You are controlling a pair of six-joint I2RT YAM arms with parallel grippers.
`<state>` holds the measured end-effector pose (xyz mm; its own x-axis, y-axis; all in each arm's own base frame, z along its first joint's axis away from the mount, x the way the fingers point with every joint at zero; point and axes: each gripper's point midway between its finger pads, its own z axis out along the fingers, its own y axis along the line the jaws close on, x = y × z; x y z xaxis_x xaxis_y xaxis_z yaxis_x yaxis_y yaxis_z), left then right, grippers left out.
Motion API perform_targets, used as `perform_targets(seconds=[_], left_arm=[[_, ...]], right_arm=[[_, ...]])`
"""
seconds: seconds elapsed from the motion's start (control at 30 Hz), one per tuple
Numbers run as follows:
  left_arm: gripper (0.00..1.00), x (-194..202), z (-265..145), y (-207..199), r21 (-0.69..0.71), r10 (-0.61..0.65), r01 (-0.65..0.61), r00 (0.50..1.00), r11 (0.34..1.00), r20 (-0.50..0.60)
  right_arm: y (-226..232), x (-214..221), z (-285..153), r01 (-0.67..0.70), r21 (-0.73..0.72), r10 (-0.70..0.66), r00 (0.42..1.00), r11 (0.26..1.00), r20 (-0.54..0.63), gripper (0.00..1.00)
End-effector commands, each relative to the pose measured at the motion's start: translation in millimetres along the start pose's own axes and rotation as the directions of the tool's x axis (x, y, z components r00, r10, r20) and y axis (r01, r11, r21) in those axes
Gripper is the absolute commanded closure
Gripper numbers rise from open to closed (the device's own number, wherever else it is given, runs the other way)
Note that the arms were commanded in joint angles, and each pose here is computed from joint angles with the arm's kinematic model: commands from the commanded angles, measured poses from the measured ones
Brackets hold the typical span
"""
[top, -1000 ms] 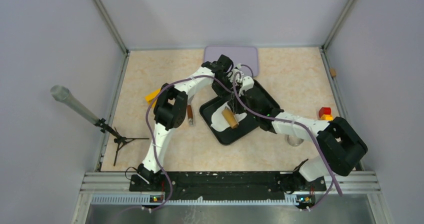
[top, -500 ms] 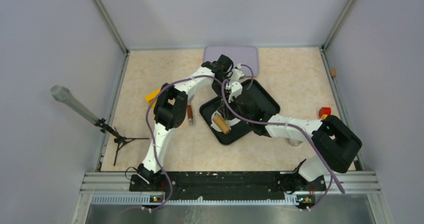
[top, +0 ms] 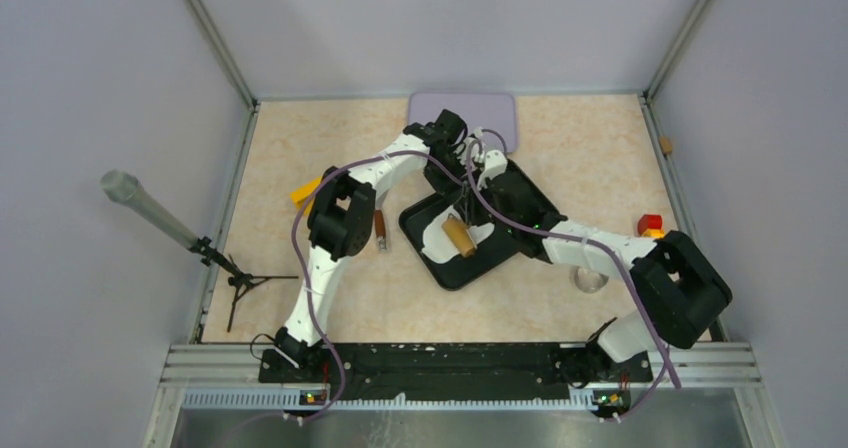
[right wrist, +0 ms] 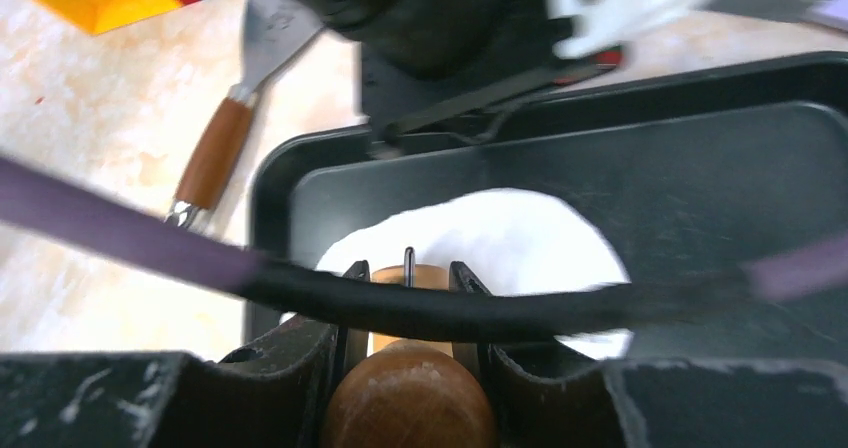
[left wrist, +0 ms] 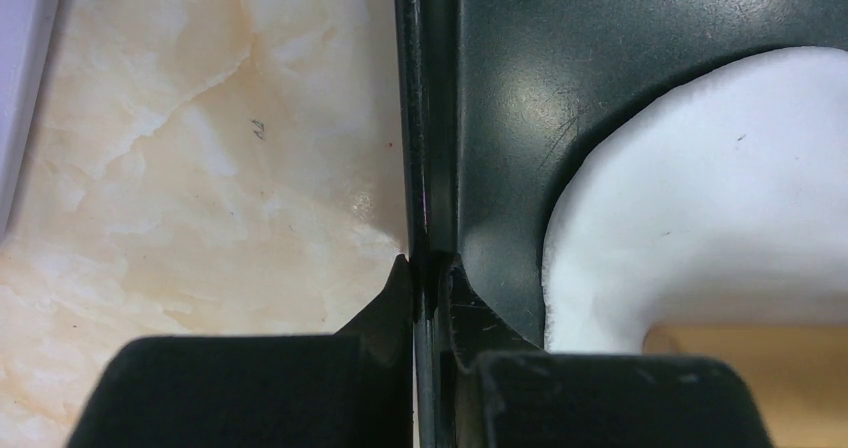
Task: Roll out the dumpling wrappers from the dough
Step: Flatten out the dough on the work surface.
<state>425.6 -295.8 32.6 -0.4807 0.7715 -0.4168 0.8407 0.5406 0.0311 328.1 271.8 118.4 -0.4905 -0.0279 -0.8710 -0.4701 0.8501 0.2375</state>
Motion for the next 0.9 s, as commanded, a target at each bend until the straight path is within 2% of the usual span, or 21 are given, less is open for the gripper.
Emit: perform_targets(seconds=[0.0, 0.13, 0.23, 0.37, 0.63, 0.87], left_arm=[[1.00, -3.6, -5.8, 19.1, -0.083, 0.031, -0.031, 1.000, 0.996, 0.002], [1.00, -5.8, -7.6, 19.2, -0.085, 0.031, -0.030, 0.999, 0.996, 0.008], [1.00, -4.7, -7.5, 18.2, -0.082, 0.030, -0.030, 1.000, 0.996, 0.007], [1.00, -1.9, -6.5, 17.1, -0.079, 0.034, -0.034, 0.999, 0.996, 0.002], [1.00, -1.8, -7.9, 17.2, -0.080, 0.042, -0.041, 0.999, 0.996, 0.005], [1.00, -1.5, -8.8, 17.0, -0.079, 0.044, -0.043, 0.999, 0.996, 0.005]], right_arm=[[14.5, 119.1, -11.9, 0.123, -0.055, -0.134, 0.918, 0.991, -0.373, 1.00], [45.1, 139.0, -12.0, 0.153, -0.142, -0.199, 0.890, 0.978, -0.410, 1.00], [51.0, 140.2, -12.4, 0.166, -0.146, -0.212, 0.888, 0.975, -0.408, 1.00], [31.1, 127.5, -12.3, 0.167, -0.080, -0.185, 0.907, 0.983, -0.378, 1.00], [-47.5, 107.6, -15.3, 0.111, 0.153, -0.049, 0.931, 0.982, -0.362, 1.00], [-59.8, 104.2, -16.7, 0.128, 0.197, -0.053, 0.936, 0.972, -0.349, 1.00]])
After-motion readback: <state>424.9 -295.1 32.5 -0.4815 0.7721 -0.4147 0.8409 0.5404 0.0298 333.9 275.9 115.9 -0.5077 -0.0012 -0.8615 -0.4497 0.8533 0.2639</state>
